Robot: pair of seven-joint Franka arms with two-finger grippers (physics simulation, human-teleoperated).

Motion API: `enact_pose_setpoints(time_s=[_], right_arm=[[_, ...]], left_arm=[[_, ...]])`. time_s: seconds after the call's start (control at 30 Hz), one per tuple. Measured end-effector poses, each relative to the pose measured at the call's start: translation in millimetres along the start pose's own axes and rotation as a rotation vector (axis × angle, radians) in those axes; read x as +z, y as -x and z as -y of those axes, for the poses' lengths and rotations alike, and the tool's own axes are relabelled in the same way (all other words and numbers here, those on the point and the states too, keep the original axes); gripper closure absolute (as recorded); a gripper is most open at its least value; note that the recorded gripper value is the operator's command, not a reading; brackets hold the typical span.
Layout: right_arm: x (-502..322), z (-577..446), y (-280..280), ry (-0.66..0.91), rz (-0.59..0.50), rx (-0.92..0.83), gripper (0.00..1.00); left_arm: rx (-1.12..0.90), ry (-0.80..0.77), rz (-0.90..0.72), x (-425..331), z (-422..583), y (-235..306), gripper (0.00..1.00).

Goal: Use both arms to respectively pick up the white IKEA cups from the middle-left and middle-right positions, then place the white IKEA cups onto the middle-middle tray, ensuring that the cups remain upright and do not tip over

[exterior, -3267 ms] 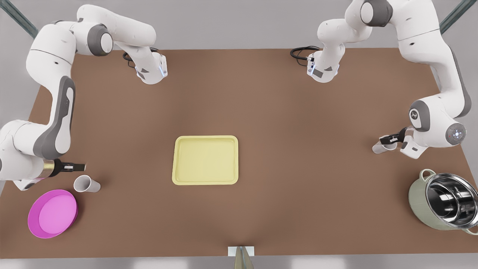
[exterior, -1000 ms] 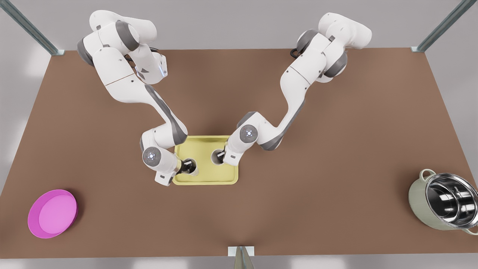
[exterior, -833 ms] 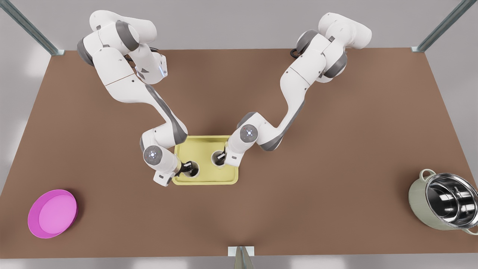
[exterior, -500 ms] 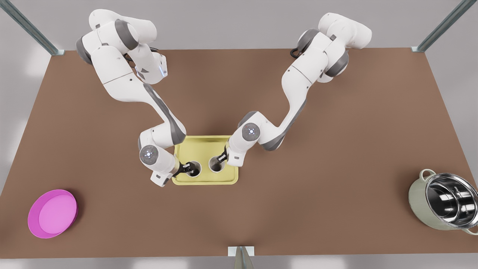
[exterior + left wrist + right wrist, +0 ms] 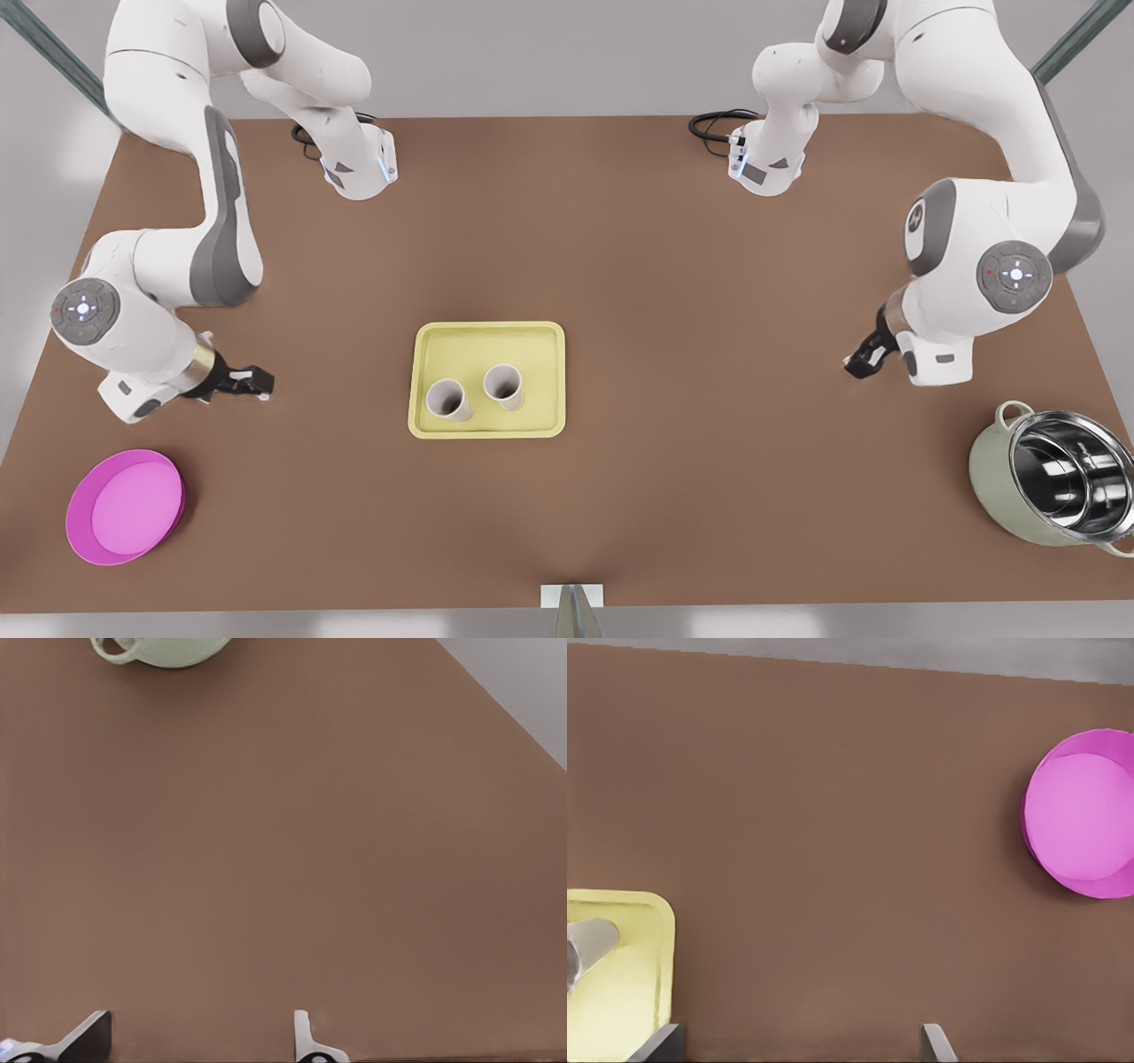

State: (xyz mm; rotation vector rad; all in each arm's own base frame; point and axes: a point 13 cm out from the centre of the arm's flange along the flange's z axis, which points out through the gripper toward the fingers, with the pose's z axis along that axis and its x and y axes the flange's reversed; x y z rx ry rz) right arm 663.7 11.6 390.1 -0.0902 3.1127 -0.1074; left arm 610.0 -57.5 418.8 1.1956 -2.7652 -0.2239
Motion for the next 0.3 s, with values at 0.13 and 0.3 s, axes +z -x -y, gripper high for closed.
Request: enact_pose_setpoints(time_s=[0.13,0.3], right_arm=[[-75,-8,-49,-0.028,-0.012,-0.024,0.00],[-77,3,-75,-0.007,-0.086,0.020,0.00]], left_arm=[[0.117,0.078,-0.098,3,-47,6,0.00],[0.278,0.115,-0.189,8,-68,-5,0.00]])
